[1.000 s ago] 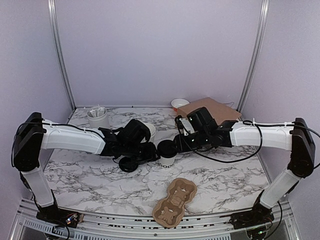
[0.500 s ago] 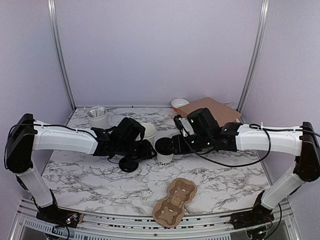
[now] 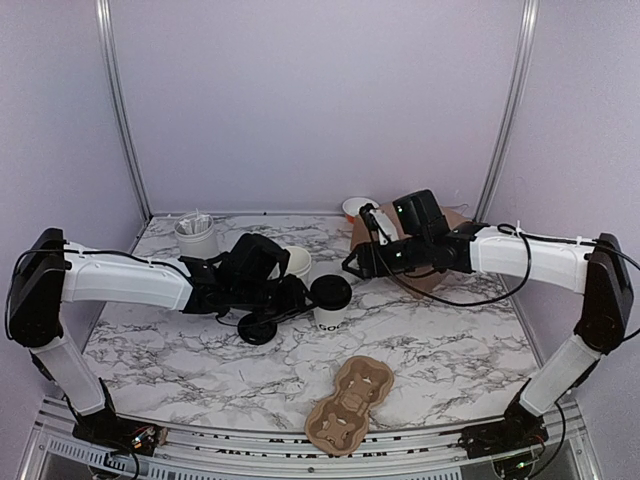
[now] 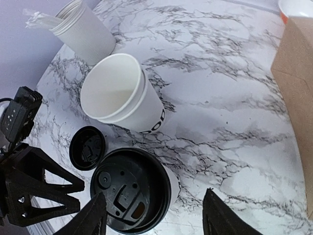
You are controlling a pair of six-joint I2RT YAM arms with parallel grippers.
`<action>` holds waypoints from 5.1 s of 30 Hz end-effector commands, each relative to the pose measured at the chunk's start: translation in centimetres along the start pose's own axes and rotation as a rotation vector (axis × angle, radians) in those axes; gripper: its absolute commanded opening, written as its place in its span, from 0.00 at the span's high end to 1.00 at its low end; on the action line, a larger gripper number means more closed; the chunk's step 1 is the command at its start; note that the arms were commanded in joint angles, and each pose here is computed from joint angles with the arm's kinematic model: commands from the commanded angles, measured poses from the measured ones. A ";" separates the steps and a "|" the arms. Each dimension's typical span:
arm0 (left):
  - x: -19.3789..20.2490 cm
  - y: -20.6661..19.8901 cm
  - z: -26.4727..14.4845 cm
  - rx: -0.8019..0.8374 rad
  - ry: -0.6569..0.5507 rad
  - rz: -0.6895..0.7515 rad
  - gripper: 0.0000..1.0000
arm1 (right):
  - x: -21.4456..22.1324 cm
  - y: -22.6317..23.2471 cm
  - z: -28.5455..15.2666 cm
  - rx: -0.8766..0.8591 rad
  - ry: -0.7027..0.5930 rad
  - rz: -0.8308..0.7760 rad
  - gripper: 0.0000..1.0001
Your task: Pack the takeout coffee
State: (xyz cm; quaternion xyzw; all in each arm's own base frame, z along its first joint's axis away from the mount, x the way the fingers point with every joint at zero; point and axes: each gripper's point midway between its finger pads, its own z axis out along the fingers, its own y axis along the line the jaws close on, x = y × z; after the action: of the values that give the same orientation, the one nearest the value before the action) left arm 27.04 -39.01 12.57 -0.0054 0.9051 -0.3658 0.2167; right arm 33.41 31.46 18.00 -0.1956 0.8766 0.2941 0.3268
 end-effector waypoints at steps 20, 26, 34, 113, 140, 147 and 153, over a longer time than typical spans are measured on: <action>-0.9 -0.7 -0.9 0.026 -0.037 -0.017 0.59 | -1.0 2.1 6.9 -0.188 0.154 -0.228 0.40; -1.0 -0.7 -1.1 0.026 -0.039 -0.011 0.59 | -0.2 1.7 6.8 -0.179 0.179 -0.212 0.48; -1.1 -0.8 -1.3 0.026 -0.042 -0.002 0.59 | 0.3 1.0 6.1 -0.147 0.185 -0.160 0.55; 7.1 7.9 7.2 -0.207 0.214 -0.064 0.67 | 8.4 -3.4 0.8 0.059 0.124 0.068 0.62; -0.1 -1.5 4.4 -0.079 0.078 0.101 0.64 | 4.0 -0.8 -2.2 0.044 -0.045 0.233 0.50; -1.0 -3.1 4.2 -0.042 0.067 0.124 0.63 | 4.2 -1.5 -3.0 0.082 -0.070 0.252 0.48; -1.5 -4.1 3.8 -0.024 0.060 0.140 0.62 | 4.5 -2.4 -4.1 0.106 -0.094 0.268 0.46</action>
State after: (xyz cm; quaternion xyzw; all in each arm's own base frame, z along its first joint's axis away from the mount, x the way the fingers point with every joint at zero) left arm 29.08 -44.21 13.66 0.0550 0.9098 -0.3497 0.2166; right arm 29.56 27.36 15.67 -0.0633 0.8968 0.3003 0.3187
